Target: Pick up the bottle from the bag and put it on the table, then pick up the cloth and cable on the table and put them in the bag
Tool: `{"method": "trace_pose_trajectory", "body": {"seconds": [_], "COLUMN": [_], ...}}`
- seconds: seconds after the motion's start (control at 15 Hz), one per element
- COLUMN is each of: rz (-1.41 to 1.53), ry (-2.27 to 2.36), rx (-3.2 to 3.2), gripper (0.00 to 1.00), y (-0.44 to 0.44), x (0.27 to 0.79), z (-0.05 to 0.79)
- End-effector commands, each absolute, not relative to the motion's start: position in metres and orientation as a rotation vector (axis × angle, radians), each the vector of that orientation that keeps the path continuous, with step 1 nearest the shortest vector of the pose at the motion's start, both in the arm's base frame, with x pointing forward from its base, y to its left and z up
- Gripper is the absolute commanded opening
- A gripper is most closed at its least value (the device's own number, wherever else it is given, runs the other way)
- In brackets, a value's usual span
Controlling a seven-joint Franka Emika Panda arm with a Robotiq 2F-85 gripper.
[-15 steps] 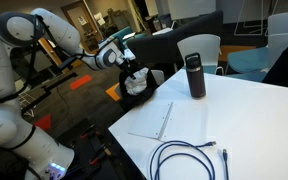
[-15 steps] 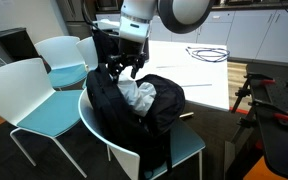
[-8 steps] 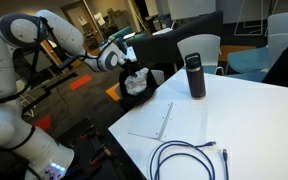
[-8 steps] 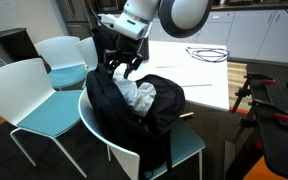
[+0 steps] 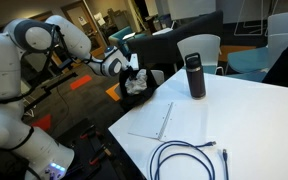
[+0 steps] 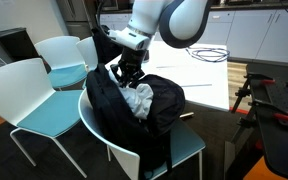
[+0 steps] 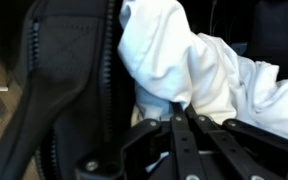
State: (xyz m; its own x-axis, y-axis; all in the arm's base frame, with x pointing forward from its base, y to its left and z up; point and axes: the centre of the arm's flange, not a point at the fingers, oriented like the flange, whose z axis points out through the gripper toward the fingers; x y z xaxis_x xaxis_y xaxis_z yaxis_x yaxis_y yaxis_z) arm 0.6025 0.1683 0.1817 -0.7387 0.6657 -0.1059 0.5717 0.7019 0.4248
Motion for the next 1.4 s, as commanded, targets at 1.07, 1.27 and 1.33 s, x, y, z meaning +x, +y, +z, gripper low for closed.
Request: {"method": "trace_pose_trajectory", "body": {"seconds": [1.07,1.27,1.33], "rz": [0.24,0.223,0.216], "ry": [2.736,2.747,2.742], "rx": [1.454,1.407,1.406], "gripper": [0.01,0.36,0.43], "y": [0.146,0.142,0.139], "x": [0.622,0.604,0.598], "z": [0.09,0.122,0.135]}}
